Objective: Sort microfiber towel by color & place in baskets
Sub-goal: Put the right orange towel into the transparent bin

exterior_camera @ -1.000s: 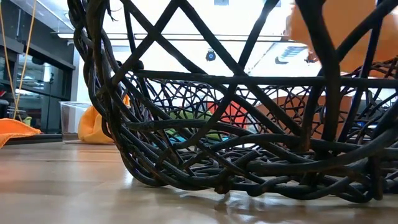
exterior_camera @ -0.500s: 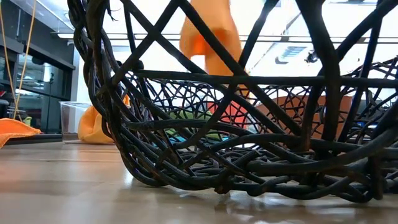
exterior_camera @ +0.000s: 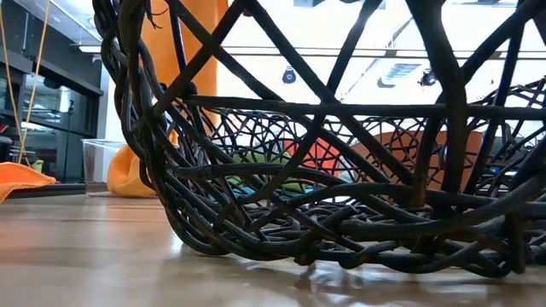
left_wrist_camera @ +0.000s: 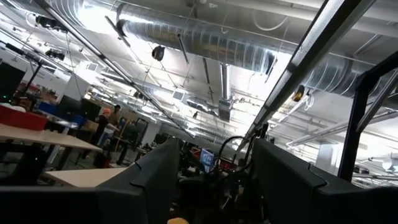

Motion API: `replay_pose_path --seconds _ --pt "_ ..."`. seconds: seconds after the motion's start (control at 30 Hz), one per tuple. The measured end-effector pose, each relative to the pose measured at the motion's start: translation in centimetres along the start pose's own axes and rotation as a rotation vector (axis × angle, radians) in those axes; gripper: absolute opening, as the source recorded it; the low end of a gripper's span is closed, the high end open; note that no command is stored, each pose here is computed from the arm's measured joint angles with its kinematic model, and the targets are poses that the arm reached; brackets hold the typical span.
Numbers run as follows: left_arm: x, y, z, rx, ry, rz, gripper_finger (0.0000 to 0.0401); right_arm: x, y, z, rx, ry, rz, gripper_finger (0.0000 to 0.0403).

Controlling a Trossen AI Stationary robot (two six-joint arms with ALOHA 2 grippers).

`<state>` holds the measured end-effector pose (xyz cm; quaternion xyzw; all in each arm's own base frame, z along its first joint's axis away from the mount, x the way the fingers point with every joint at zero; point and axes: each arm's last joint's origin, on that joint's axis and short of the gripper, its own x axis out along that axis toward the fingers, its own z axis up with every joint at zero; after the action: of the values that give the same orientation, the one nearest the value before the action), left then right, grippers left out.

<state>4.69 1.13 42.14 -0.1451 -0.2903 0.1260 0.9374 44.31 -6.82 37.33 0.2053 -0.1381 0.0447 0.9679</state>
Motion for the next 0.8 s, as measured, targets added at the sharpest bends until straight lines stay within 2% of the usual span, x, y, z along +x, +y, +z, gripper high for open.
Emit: replay_pose_path --seconds 0.27,0.4,0.53,0.8 --pt "0.0 0.0 0.0 0.000 0.000 0.000 0.0195 1.7 -3.9 -2.0 0.032 -0.219 0.060 0.0000" --pt "0.0 0.0 0.0 -0.001 0.000 0.000 0.0195 3.4 -5.4 -2.8 0.037 -0.236 0.071 0.0000" --pt "0.0 0.0 0.0 -0.001 0.001 0.001 0.0195 5.5 -6.3 -2.9 0.015 -0.247 0.140 0.0000" --pt "0.0 0.0 0.0 -0.001 0.001 0.001 0.0195 8.9 -8.5 -4.1 0.006 -0.273 0.149 0.0000"
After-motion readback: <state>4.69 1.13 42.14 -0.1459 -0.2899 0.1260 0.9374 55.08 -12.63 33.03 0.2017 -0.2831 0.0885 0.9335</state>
